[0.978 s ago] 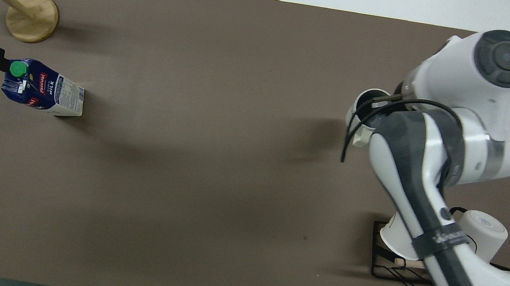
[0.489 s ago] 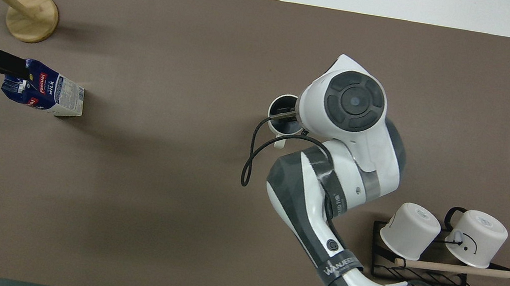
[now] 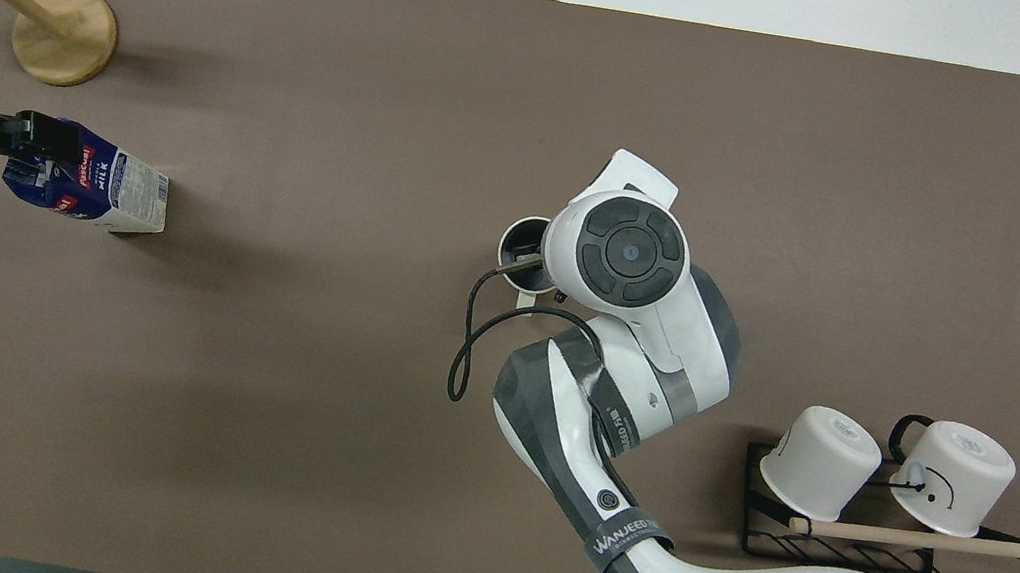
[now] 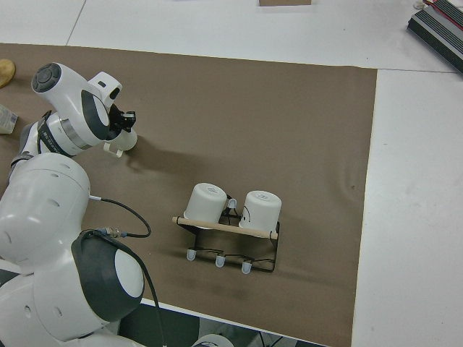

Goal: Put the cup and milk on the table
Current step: 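Carry the mug to center with the right gripper while the left gripper grasps the carton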

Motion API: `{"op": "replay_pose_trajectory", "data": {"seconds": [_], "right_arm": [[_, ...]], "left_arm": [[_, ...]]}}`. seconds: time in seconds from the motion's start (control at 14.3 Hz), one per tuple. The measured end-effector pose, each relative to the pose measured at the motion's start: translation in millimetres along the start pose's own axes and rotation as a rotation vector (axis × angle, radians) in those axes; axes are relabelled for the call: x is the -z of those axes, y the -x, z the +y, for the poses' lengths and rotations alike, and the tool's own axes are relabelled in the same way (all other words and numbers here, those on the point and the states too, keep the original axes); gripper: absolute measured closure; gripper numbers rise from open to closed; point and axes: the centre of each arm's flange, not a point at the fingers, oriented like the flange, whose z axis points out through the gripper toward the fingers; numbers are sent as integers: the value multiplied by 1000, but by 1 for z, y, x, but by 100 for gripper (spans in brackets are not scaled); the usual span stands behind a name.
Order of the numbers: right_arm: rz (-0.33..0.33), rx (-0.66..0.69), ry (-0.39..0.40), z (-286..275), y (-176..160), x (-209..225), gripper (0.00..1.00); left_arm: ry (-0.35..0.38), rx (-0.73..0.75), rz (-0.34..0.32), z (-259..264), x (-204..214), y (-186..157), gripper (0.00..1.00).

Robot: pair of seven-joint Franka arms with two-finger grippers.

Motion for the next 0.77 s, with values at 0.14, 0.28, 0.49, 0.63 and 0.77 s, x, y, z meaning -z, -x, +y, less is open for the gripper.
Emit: {"op": "replay_pose_trajectory", "data": {"seconds": [0.14, 0.28, 0.49, 0.63, 0.77], "right_arm": [[6, 2, 5, 4, 4, -8, 96], [8, 3, 6, 4, 5, -9, 96], [7, 3, 6, 4, 6, -11, 96], [15, -29, 4, 5, 6, -11, 78], [26, -63, 1, 5, 4, -9, 59]], "left_arm": [[1, -5, 1, 4, -5, 1, 0], [2, -14, 24, 10, -6, 0, 3], [2, -21, 30, 14, -6, 0, 24], [2, -21, 30, 13, -6, 0, 49], [2, -21, 31, 13, -6, 0, 59]]}}
